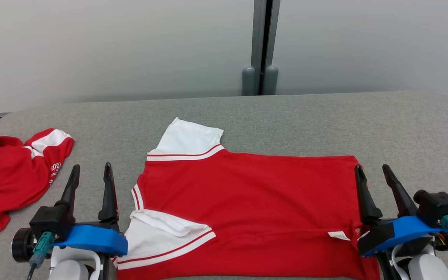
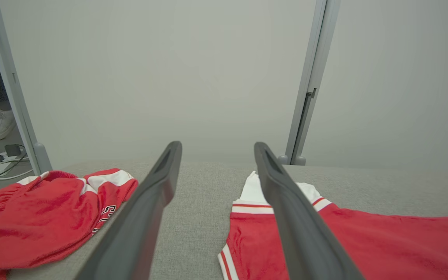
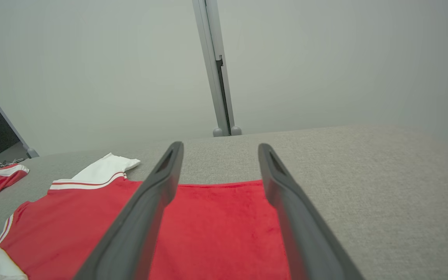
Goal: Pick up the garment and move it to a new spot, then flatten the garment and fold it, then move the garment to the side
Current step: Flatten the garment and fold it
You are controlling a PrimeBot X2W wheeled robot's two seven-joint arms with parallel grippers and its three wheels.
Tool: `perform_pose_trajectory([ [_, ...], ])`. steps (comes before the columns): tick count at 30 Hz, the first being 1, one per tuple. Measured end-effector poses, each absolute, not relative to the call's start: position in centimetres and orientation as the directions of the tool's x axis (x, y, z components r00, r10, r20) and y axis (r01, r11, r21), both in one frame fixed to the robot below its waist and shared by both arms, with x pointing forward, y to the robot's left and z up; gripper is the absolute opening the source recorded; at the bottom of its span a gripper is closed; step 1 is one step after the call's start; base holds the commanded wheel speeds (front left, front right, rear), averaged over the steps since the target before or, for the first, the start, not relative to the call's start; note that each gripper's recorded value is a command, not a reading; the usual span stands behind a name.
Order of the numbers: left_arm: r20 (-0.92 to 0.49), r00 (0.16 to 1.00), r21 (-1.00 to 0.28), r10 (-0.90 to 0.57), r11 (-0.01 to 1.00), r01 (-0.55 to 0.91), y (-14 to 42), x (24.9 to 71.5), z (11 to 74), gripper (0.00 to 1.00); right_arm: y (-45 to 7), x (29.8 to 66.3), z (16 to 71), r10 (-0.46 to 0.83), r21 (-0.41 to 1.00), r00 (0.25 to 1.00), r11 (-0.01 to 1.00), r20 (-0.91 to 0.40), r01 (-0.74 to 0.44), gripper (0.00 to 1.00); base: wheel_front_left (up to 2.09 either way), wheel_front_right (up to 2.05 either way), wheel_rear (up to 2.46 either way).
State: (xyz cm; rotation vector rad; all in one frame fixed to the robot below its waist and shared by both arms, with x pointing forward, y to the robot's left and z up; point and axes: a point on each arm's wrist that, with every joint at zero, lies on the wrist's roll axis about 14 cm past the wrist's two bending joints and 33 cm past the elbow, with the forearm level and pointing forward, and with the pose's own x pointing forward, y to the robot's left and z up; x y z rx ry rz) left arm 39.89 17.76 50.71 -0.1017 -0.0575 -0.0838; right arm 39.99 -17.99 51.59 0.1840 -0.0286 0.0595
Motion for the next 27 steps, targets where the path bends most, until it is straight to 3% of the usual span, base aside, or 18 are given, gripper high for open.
perform_pose_trajectory([
  [14, 0.034, 0.995, -0.087, -0.094, 0.992, 0.096, 17.7, 40.8, 49.8, 1.00, -18.4, 40.6, 50.1, 0.043, 0.179, 0.999, 0.983, -0.010, -0.041, 1.00, 0.00, 0.00, 0.00],
  [27, 0.049, 0.959, 0.033, -0.280, 0.960, 0.278, 14.4, 53.6, 54.3, 1.00, -23.2, 46.2, 50.9, -0.027, 0.037, 0.995, 0.999, -0.096, 0.030, 1.00, 0.00, 0.00, 0.00],
])
